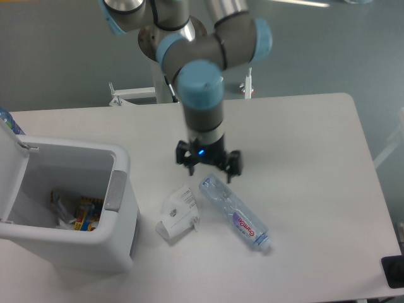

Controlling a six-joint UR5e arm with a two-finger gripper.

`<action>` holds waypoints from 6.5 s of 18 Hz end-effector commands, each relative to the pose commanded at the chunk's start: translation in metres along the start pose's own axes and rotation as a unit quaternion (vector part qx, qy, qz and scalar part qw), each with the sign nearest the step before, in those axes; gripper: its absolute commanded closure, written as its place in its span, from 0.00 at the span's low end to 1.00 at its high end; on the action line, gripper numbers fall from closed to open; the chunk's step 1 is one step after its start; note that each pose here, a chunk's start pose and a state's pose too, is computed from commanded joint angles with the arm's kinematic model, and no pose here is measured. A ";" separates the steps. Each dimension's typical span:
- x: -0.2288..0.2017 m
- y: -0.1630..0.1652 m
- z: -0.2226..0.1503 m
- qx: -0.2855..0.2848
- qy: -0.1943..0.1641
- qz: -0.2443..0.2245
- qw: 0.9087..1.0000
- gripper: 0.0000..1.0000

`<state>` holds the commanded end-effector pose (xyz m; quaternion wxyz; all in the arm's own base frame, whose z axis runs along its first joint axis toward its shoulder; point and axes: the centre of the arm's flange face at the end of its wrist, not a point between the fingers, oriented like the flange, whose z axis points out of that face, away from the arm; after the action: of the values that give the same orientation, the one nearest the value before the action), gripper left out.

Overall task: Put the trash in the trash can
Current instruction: 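Lower the gripper over the white paper and close on it, then lift the white paper and carry it over the trash bin, then open the gripper to drop the paper into the bin, then move the gripper over the clear water bottle and lower it, then rotate the gripper to align with the bottle's length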

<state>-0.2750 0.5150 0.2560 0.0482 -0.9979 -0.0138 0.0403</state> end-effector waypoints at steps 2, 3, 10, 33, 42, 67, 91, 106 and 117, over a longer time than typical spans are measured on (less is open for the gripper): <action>0.004 -0.004 0.004 0.014 0.020 0.001 1.000 0.00; 0.006 -0.004 0.008 0.016 0.029 0.001 0.999 0.00; 0.020 -0.015 0.028 0.006 0.040 0.006 0.999 0.00; -0.034 -0.046 -0.025 0.058 -0.003 -0.086 0.995 1.00; -0.138 -0.047 -0.178 0.237 0.004 -0.207 0.949 1.00; 0.108 -0.059 -0.302 0.317 0.112 -0.145 0.931 0.62; -0.129 -0.004 -0.136 0.132 -0.006 -0.453 0.882 0.00; -0.190 0.002 0.016 0.016 -0.029 -0.500 0.865 0.00; -0.177 -0.017 0.067 -0.013 -0.021 -0.485 0.874 0.00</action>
<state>-0.4576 0.5325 0.2057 0.0482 -0.8656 -0.4973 0.0323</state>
